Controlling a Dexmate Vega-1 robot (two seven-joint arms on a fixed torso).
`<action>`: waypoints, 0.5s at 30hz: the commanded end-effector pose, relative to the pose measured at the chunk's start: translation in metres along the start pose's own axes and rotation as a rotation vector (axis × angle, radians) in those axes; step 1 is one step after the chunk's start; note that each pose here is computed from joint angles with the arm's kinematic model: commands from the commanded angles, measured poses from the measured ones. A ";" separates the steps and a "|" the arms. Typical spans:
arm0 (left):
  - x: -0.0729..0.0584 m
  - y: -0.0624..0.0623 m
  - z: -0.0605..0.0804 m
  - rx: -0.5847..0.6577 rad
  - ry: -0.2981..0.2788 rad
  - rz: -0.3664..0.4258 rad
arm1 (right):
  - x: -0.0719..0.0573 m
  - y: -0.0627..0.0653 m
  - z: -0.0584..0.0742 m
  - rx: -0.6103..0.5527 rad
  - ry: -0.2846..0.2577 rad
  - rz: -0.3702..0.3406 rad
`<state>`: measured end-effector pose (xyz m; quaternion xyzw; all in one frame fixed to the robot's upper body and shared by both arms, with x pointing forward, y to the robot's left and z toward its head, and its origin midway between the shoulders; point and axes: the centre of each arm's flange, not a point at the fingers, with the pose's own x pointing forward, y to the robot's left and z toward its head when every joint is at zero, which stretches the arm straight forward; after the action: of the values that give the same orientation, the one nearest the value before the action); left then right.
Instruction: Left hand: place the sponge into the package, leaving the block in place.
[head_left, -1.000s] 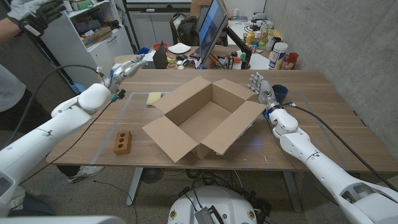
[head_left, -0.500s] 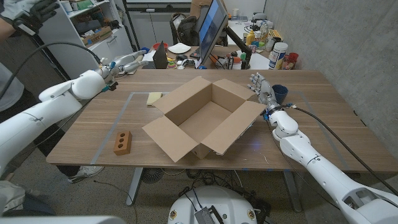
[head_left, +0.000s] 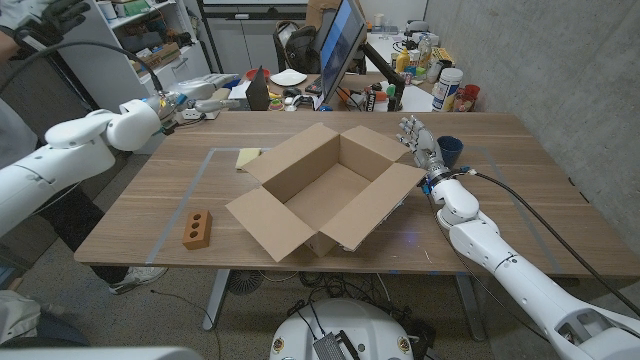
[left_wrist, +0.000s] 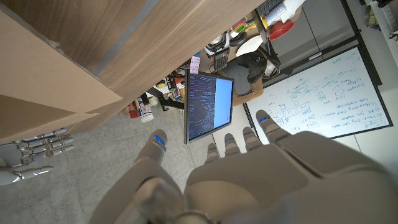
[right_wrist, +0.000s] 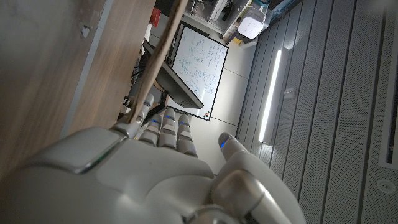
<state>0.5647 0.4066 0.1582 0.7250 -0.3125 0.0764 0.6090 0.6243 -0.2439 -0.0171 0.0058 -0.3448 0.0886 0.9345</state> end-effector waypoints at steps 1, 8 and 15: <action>-0.015 0.000 -0.018 0.193 -0.091 0.052 | -0.005 0.009 0.003 -0.022 0.009 -0.009; -0.026 -0.006 -0.031 0.292 -0.131 0.076 | -0.007 0.012 -0.002 -0.029 0.037 -0.026; -0.027 0.001 -0.069 0.216 0.028 0.026 | -0.003 0.018 -0.003 -0.035 0.046 -0.027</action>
<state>0.5583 0.4380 0.1541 0.7771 -0.3497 0.0993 0.5137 0.6193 -0.2350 -0.0212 -0.0027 -0.3341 0.0771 0.9394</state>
